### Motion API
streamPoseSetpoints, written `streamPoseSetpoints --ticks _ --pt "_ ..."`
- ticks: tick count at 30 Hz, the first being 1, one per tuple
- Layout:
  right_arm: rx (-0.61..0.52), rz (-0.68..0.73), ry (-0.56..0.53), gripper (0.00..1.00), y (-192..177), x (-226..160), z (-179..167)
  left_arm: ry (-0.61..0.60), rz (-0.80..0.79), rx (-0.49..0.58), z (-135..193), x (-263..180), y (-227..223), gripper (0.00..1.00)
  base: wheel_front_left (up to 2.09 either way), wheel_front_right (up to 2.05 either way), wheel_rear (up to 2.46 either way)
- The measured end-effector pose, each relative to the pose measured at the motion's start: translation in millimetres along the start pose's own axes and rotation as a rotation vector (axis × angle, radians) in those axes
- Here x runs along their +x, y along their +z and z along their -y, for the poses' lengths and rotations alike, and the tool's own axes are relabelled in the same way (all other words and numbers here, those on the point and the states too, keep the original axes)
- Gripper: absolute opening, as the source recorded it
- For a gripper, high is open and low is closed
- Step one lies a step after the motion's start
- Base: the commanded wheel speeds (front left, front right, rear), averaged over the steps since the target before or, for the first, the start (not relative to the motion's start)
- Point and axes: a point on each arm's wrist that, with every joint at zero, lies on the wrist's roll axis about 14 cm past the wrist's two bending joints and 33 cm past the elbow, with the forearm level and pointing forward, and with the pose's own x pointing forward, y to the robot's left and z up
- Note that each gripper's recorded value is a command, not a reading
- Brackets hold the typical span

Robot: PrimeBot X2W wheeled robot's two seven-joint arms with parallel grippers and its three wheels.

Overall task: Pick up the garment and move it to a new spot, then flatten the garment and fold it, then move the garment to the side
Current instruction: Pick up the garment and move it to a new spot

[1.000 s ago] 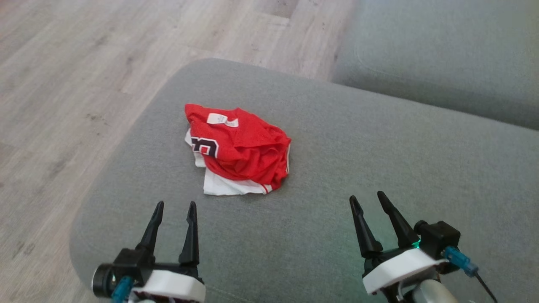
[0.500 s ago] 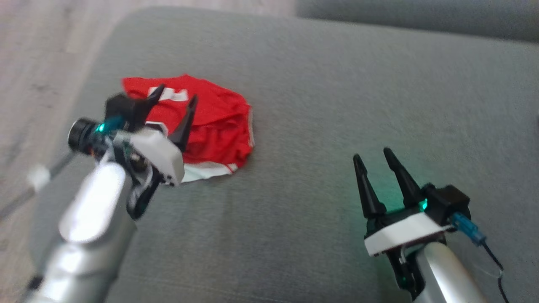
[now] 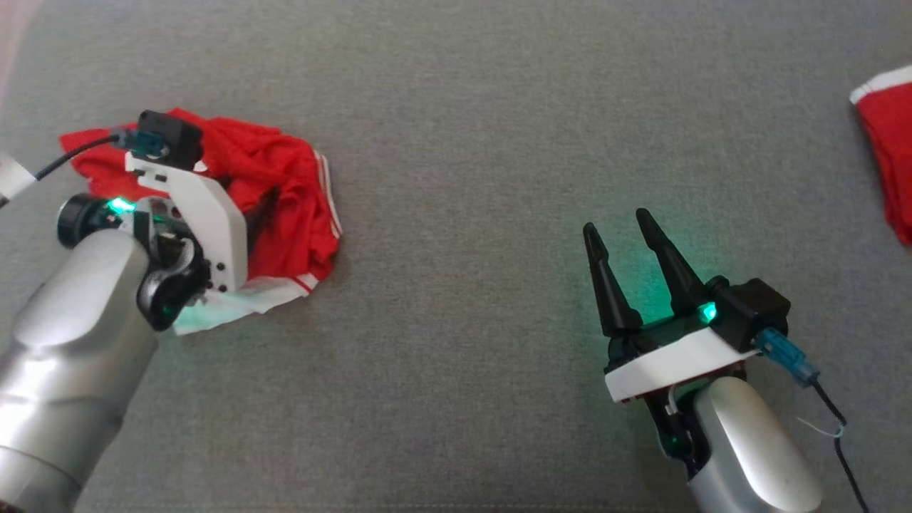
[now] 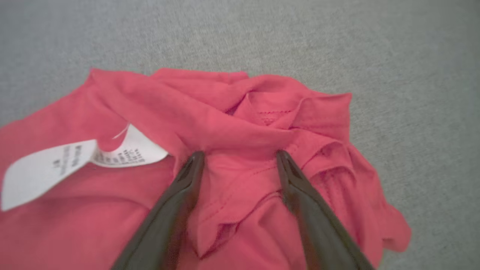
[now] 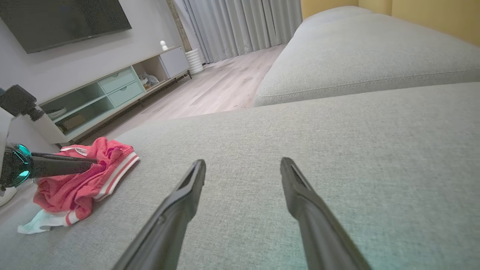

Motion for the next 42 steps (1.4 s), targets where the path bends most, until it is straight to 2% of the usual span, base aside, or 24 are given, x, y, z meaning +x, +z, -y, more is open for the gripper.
streamPoseSetpoints --ticks 6,7,8,12,15,19,23,33,42 --pt "0.002 -0.01 -0.026 1.0 -4.1 -2.2 9.6 -0.016 -0.041 -0.002 1.3 13.1 -2.3 1.0 0.0 0.0 0.0" --pt "0.002 -0.009 -0.027 1.0 -3.5 -2.3 9.9 -0.02 -0.04 -0.004 2.3 13.3 -1.9 0.15 0.0 0.0 0.0" --pt "0.001 -0.008 -0.027 1.0 -2.9 -2.3 10.0 -0.021 -0.03 0.003 3.2 13.2 -1.0 0.0 0.0 0.0 0.0" --pt "-0.009 0.006 -0.025 1.0 3.5 -1.3 9.2 -0.031 0.094 0.05 9.0 7.6 18.2 0.0 0.0 0.0 0.0" --pt "-0.019 0.017 -0.023 1.0 9.2 -3.2 7.6 -0.056 0.275 0.087 21.0 -6.8 59.2 0.0 0.0 0.0 0.0" --pt "-0.022 0.041 -0.024 1.0 19.6 -8.6 4.7 -0.107 0.507 0.169 47.4 -40.3 119.0 0.0 0.0 0.0 0.0" --pt "-0.026 0.073 -0.022 1.0 32.6 -16.1 0.2 -0.183 0.64 0.268 85.4 -71.2 150.5 0.0 0.0 0.0 0.0" --pt "-0.004 0.129 -0.101 1.0 50.4 -46.1 16.5 -0.44 0.733 0.421 189.4 -95.9 180.1 0.0 0.0 0.0 0.0" --pt "0.03 0.142 -0.188 1.0 51.6 -68.4 39.1 -0.637 0.727 0.494 273.4 -67.8 188.5 0.0 0.0 0.0 0.0"
